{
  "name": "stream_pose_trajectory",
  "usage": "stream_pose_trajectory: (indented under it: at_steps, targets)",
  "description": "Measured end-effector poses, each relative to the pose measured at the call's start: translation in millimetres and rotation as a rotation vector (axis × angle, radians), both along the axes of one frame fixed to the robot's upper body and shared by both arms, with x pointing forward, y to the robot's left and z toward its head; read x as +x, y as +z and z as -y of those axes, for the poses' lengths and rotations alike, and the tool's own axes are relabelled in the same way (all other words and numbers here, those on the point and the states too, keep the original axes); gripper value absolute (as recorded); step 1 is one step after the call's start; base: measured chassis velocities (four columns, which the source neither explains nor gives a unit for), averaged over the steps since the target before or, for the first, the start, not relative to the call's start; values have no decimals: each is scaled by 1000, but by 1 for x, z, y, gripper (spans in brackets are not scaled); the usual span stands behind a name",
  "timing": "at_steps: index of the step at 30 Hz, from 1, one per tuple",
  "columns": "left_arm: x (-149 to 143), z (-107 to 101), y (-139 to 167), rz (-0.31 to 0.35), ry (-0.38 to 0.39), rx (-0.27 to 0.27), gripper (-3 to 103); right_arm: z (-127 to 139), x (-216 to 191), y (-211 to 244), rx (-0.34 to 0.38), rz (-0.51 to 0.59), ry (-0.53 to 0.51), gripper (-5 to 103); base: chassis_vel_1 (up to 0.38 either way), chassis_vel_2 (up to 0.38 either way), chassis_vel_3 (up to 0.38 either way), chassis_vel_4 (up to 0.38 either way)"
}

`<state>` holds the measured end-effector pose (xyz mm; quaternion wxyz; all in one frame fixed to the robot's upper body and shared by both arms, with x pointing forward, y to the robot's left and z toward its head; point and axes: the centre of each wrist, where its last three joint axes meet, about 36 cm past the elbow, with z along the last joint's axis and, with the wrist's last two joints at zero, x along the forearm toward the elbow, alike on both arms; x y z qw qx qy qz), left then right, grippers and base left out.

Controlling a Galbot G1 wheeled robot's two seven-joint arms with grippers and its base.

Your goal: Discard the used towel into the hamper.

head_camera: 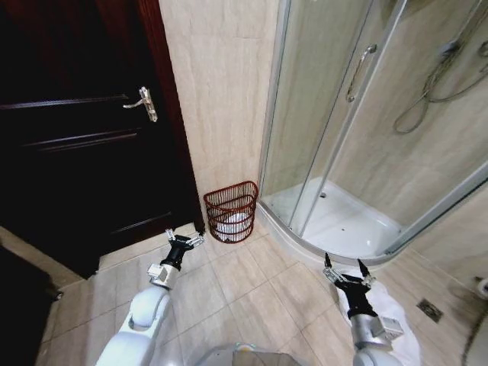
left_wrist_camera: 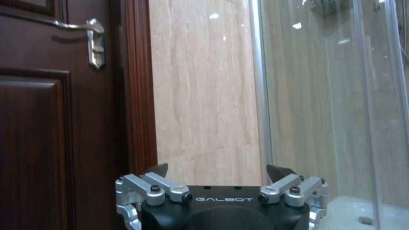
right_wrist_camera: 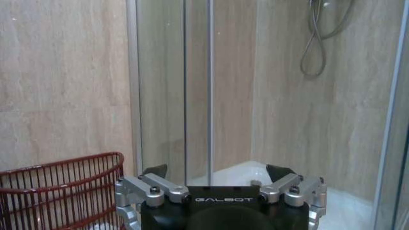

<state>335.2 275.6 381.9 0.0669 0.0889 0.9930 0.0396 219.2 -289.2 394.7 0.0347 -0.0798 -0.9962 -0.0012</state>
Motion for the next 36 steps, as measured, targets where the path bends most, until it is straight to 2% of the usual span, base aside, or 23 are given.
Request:
stream_pose_trajectory:
  at_steps: [7,13,23,29,36]
  targets:
    - [0,1,3,-1,16,0,100,10,-1,-8,6,-7,-17,100,77,-88,-83,84]
    - [2,-4,5,9,43,-4,100,18,-9,-34,35,-13,-63,100,82,-80,-87,91]
    - [7,-13,-12,31,54,-6,100,-1,-15,-35,-7,-8,-50,100,76,-72,-83,62]
    - [5,-8,-17,16,40,-39,100,-4,-8,-28,-17,2,-62,100,37,-32,-39,39]
    - [7,-8,-19,28,40,-44,100,-4,-2,-28,-17,28,-61,100,0,0,0,0]
